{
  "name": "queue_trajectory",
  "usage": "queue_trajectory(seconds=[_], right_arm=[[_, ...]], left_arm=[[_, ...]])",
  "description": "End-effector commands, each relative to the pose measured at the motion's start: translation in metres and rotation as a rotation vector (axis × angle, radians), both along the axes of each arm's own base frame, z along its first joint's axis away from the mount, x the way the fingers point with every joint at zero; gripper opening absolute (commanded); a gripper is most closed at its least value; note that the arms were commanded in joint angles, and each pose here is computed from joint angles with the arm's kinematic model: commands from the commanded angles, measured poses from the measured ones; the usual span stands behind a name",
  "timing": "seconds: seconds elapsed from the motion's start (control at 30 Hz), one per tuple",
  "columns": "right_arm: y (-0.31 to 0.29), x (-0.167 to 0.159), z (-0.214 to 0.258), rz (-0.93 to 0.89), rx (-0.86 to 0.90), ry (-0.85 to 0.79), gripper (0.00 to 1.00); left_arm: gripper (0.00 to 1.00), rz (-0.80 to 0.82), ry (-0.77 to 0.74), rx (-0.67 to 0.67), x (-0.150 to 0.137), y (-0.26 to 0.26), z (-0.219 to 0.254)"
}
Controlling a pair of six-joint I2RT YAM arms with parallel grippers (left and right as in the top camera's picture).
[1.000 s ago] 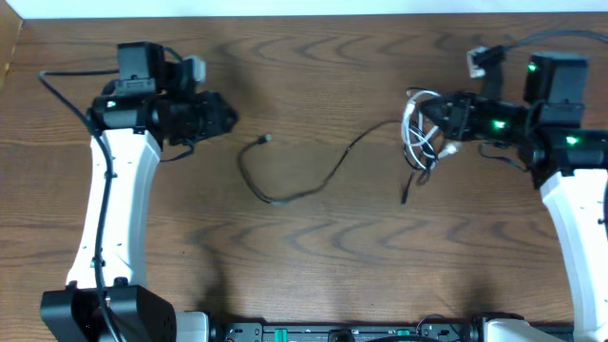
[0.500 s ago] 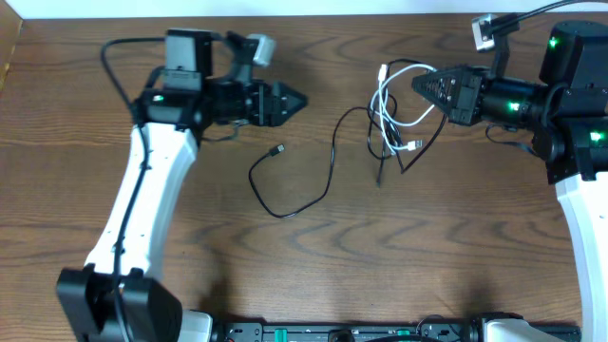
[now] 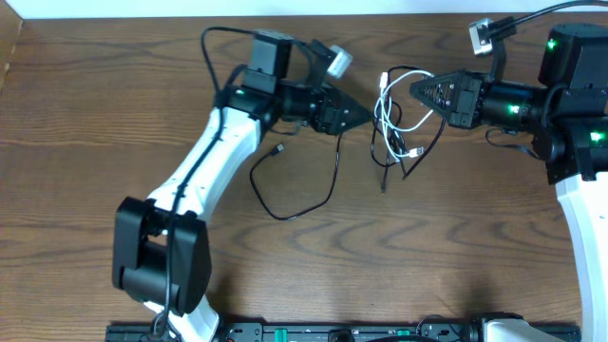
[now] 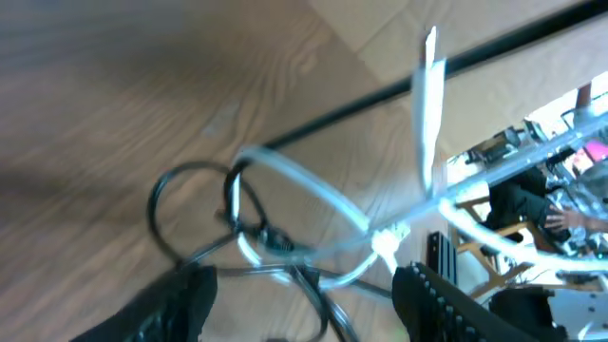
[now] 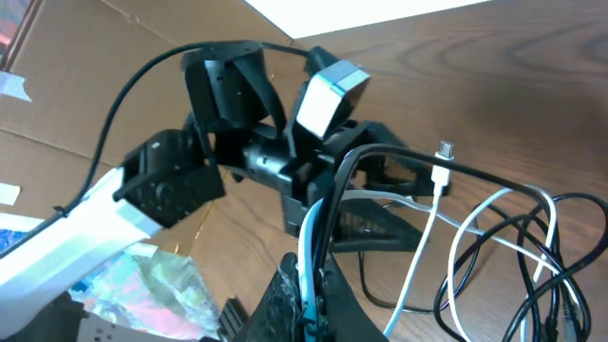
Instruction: Untangle cables
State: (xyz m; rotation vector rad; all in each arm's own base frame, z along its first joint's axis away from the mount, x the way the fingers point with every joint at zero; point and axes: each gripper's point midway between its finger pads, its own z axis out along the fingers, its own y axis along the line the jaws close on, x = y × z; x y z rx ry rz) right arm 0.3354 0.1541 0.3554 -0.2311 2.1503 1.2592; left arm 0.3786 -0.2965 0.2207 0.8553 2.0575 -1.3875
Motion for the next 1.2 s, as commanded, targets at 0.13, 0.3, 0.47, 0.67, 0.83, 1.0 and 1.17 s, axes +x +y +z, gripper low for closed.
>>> queue_trajectory(seconds=[0.13,0.3,0.47,0.67,0.83,1.0,1.17], right_arm=[[0.004,-0.008,0.014,0.033,0.016,-0.032,0.01],[0.004,-0.008,0.014,0.033,0.016,-0.033,0.01],[0.004,-0.008,0.014,0.033,0.016,-0.032,0.01],[0.005,-0.011,0.013,0.047,0.016,-0.029,0.01],[-0.004,-0.010,0.008,0.022,0.011,-0.004,0.01],[-0.023,-0.008,-0.009,-0.050,-0.044,0.058,0.01],[-0.071,0.002,-0.059,-0.324,-0.297,0.208,0.01]], left_arm=[[0.61,0.015,-0.009,-0.063,0.010,-0.020,0.008],[0.56,0.072,0.008,-0.013,0.018,-0.029,-0.008],[0.49,0.126,-0.015,0.037,0.023,-0.035,-0.016],[0.29,0.335,0.009,0.125,0.051,-0.022,-0.030],[0.08,0.463,-0.003,0.179,0.069,-0.008,-0.037],[0.07,0.482,-0.023,0.173,0.075,-0.005,-0.033],[0.08,0.517,-0.033,0.171,0.080,0.009,-0.024]])
